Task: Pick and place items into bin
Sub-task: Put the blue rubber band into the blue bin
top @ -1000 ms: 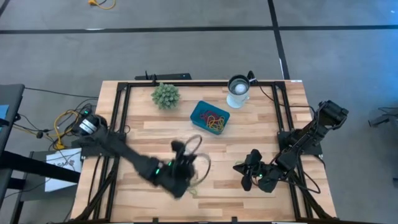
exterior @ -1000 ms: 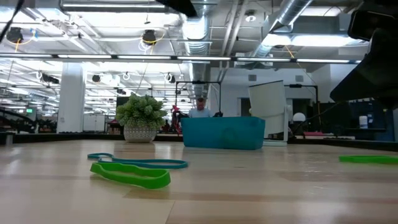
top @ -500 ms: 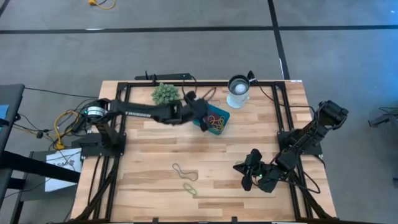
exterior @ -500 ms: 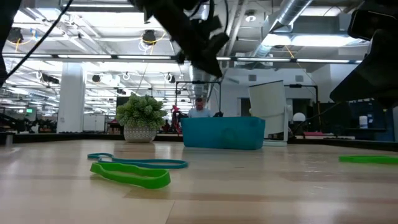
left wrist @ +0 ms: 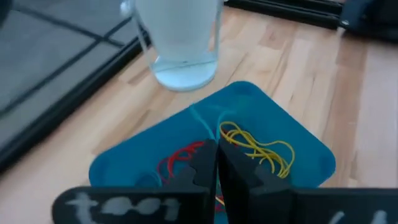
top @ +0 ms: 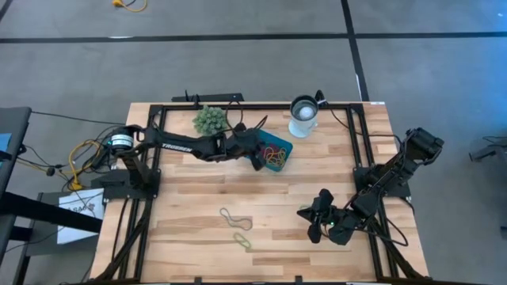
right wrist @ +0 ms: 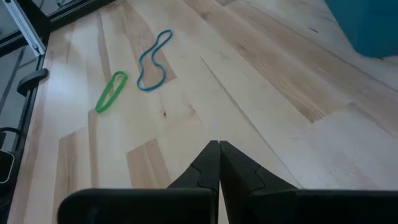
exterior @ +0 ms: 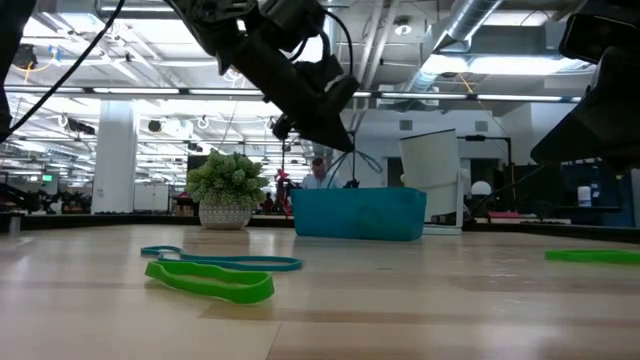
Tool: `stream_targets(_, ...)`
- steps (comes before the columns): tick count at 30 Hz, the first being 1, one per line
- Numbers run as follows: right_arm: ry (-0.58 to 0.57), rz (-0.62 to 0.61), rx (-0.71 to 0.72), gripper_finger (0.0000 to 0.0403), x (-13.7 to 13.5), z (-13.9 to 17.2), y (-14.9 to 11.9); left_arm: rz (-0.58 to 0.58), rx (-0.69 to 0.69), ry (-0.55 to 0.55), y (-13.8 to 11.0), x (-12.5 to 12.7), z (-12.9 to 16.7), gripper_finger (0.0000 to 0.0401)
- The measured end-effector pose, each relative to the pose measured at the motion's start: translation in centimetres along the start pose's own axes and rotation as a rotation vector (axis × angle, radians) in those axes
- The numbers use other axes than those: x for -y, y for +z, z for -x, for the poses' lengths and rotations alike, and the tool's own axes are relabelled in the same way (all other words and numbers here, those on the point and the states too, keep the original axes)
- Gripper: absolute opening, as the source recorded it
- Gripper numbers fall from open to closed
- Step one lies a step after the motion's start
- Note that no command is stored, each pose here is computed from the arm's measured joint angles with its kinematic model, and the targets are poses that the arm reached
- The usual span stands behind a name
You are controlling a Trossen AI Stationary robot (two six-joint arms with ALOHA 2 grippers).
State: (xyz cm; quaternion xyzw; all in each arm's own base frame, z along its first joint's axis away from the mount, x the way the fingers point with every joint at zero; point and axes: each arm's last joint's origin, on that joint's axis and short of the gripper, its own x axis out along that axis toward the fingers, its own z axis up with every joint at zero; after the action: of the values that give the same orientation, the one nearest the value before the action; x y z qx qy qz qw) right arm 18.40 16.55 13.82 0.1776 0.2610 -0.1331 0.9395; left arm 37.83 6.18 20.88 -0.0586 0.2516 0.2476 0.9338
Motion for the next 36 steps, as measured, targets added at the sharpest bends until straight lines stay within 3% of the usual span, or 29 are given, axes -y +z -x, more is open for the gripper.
stream_targets(3, 0.0, -0.001, 0.0, 0.0, 0.0, 0.0, 0.0, 0.067, -0.02, 0.009, -0.5, 0.0, -0.6, 0.0)
stream_targets(11, 0.011, -0.013, 0.006, 0.0, -0.1, 0.0, 0.1, 0.081, -0.057, 0.001, -3.1, 0.7, -3.7, 0.0)
stream_targets(17, 0.014, -0.012, 0.009, 0.0, -0.2, 0.0, 0.1, 0.139, -0.029, 0.09, -3.0, 0.3, -3.8, 0.0)
stream_targets(28, 0.023, -0.026, 0.02, 0.0, -0.3, 0.0, 0.2, 0.118, -0.104, 0.047, -3.6, 0.2, -3.8, 0.0001)
stream_targets(36, 0.029, -0.04, 0.023, 0.0, -0.4, 0.0, 0.3, 0.109, -0.121, 0.021, -3.7, 0.2, -3.8, 0.0049)
